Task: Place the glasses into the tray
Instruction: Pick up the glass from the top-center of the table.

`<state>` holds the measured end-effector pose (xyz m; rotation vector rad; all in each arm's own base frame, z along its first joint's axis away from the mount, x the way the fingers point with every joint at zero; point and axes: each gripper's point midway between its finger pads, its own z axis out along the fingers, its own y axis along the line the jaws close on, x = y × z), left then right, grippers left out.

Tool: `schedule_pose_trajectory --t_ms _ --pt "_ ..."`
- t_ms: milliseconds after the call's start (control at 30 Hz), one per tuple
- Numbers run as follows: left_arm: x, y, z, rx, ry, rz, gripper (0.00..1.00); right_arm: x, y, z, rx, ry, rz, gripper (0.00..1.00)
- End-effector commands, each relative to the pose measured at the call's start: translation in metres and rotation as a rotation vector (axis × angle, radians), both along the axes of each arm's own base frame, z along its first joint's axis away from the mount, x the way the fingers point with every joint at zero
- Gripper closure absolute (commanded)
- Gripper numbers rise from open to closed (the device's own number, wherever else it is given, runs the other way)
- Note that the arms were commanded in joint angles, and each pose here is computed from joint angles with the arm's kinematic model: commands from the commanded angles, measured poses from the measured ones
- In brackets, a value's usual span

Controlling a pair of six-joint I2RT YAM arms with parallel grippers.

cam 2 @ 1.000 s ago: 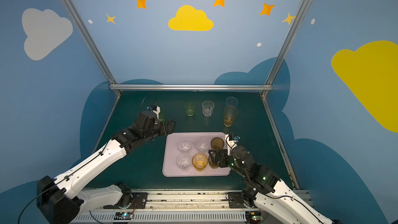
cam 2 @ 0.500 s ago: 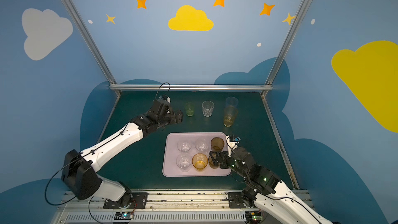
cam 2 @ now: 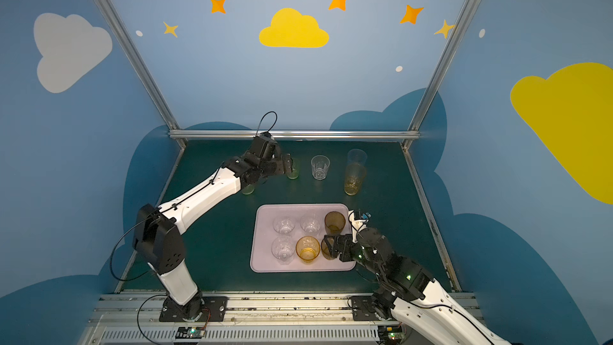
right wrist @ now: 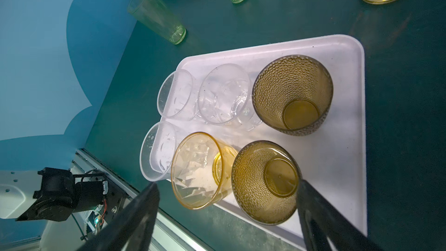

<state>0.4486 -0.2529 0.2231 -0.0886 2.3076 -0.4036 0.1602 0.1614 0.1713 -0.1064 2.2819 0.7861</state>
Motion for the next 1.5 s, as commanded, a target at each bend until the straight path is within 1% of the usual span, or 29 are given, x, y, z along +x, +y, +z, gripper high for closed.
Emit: schedule_pose_trajectory --t_ms 0,100,200,367,533,667,833,967,1133,1300,1367,1467 --pt "0.003 0.006 -0.01 0.054 0.049 0.003 0.0 -0.007 -0.01 -0.018 -0.038 0.046 -0.014 0.12" --pt "0.009 0.008 -0.02 0.071 0.073 0.017 0.0 -0.013 -0.014 -0.029 -0.052 0.07 -0.005 0.12" --pt "0.016 0.008 -0.026 0.077 0.081 0.019 0.0 -0.014 -0.019 -0.032 -0.07 0.067 -0.014 0.12" --pt "0.025 0.01 -0.032 0.114 0.086 0.028 0.0 0.001 -0.026 -0.01 -0.076 -0.003 -0.087 0.12" --pt "0.029 0.012 -0.047 0.13 0.122 0.035 0.0 0.012 -0.032 0.014 -0.073 -0.066 -0.143 0.12" --pt "0.032 0.01 -0.059 0.128 0.15 0.028 0.0 0.015 -0.034 0.02 -0.057 -0.085 -0.167 0.12" --pt "0.037 0.006 -0.062 0.123 0.16 0.02 0.01 0.015 -0.033 0.017 -0.051 -0.079 -0.167 0.12" --pt "0.039 -0.002 -0.065 0.1 0.174 0.003 0.04 0.013 -0.032 0.017 -0.056 -0.074 -0.155 0.12" --pt "0.046 -0.002 -0.073 0.089 0.197 0.026 0.07 0.011 -0.03 0.017 -0.04 -0.063 -0.145 0.12" --pt "0.054 0.001 -0.084 0.101 0.221 0.04 0.11 0.009 -0.03 0.015 -0.04 -0.049 -0.142 0.12" --pt "0.057 0.004 -0.088 0.106 0.231 0.05 0.11 0.009 -0.031 0.014 -0.039 -0.046 -0.146 0.12" --pt "0.06 0.004 -0.094 0.113 0.243 0.048 0.17 0.008 -0.032 0.012 -0.031 -0.041 -0.153 0.12"
